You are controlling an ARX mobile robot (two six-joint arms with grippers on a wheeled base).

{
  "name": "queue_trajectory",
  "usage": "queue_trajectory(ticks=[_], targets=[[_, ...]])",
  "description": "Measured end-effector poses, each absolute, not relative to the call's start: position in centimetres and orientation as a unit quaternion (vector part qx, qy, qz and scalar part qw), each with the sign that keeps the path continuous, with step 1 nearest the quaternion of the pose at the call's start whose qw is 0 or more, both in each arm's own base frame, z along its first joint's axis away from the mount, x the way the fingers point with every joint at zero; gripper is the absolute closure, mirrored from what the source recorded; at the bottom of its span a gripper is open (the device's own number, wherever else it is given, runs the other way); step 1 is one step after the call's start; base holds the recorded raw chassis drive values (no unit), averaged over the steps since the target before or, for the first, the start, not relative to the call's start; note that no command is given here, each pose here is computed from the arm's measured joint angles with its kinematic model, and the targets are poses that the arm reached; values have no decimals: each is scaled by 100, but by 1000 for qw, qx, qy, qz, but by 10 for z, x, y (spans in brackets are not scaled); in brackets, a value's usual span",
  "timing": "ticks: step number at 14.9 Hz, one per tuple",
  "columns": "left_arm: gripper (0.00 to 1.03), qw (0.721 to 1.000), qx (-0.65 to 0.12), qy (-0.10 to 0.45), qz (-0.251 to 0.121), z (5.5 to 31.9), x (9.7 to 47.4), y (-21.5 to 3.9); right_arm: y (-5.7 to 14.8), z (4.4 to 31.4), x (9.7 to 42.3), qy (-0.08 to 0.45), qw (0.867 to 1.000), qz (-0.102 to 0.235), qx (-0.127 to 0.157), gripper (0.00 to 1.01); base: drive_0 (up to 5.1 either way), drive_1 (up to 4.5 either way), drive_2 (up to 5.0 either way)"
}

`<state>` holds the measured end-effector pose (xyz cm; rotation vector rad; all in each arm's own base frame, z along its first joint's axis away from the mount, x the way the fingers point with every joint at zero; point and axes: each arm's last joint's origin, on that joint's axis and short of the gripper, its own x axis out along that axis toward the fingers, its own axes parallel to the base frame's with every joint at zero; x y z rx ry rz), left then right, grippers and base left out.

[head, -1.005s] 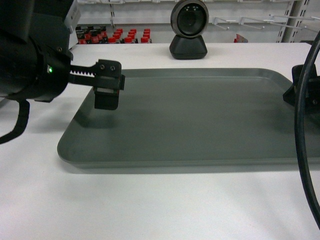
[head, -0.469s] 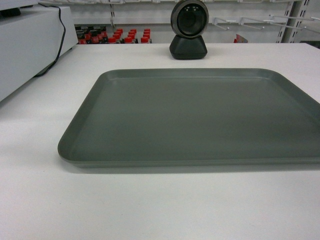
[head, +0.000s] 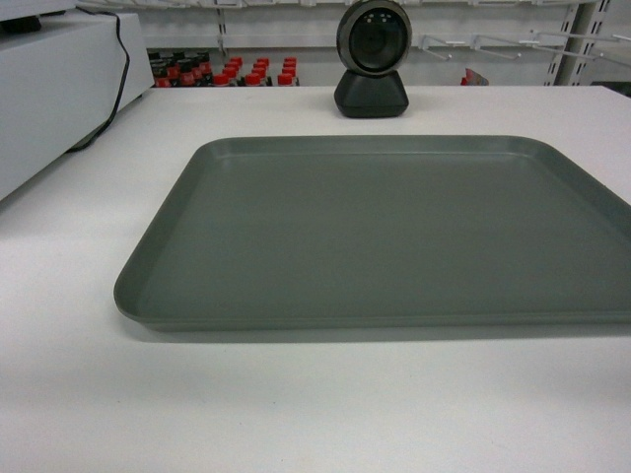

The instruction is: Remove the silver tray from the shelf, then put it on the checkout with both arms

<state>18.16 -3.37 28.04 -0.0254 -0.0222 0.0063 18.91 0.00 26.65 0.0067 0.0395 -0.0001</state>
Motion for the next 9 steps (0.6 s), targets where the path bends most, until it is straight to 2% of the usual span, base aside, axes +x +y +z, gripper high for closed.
queue_trajectory(ticks=[2,3,4,5,9], targets=[[75,1000,-9,1,2,250,169,-24,0,258,167,-14,1000,0,3,91,0,0,0],[86,1000,-8,3,-3,240,164,-22,0,249,162,-15,1000,0,1,99,0,0,0],[99,1000,-8,2,2,233,159,-18,0,235,158,-3,1000,0,2,99,0,0,0],[102,1000,-10,0,2,231,158,-17,0,231,157,2,1000,0,2,99,0,0,0],[101,1000,-8,-1,3,224,153,-14,0,221,153,8,1000,0,2,99,0,0,0]])
